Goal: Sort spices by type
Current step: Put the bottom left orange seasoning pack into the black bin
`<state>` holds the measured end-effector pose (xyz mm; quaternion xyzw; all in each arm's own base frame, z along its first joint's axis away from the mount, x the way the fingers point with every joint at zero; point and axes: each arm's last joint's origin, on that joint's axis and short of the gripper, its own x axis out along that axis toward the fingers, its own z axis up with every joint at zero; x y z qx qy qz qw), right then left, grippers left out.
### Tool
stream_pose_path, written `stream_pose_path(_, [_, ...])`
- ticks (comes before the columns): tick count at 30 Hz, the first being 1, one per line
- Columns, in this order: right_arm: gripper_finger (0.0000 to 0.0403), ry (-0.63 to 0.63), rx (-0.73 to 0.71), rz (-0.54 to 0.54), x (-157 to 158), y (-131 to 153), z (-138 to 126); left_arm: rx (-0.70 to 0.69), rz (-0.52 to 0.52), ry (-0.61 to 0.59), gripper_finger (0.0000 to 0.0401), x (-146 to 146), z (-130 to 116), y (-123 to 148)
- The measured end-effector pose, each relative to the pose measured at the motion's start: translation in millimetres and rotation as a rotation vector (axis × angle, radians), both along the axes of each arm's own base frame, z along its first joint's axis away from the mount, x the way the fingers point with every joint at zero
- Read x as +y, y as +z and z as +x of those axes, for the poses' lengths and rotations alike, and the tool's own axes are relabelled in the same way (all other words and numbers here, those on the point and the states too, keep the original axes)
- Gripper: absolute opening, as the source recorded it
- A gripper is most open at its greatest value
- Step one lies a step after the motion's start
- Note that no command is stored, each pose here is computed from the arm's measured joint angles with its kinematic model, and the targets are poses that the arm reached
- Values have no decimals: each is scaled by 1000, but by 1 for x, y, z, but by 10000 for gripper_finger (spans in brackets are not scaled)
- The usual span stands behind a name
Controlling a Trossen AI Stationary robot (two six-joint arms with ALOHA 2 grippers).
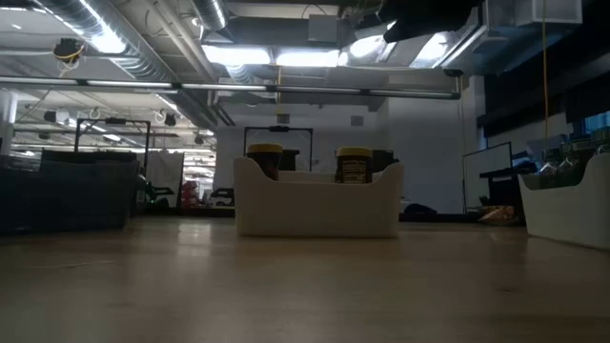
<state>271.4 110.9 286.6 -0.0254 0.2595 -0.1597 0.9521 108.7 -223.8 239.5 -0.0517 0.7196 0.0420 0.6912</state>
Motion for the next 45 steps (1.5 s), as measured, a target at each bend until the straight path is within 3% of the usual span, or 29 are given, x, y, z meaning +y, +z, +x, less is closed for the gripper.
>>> stream_pose_path(8, [299,0,0,0,0,0,0,20,-46,-23,196,0,-1,-18])
stream_pose_path(24, [299,4,3,-12,0,0,0,61,-53,-124,7,2,-3,-25])
stream_pose_path(32, [299,6,5,-16,0,0,0,32,-95,-133,3,6,18,-12])
stream_pose_path(45, [299,8,1,-18,0,0,0,-52,-172,37,1,32,71,68])
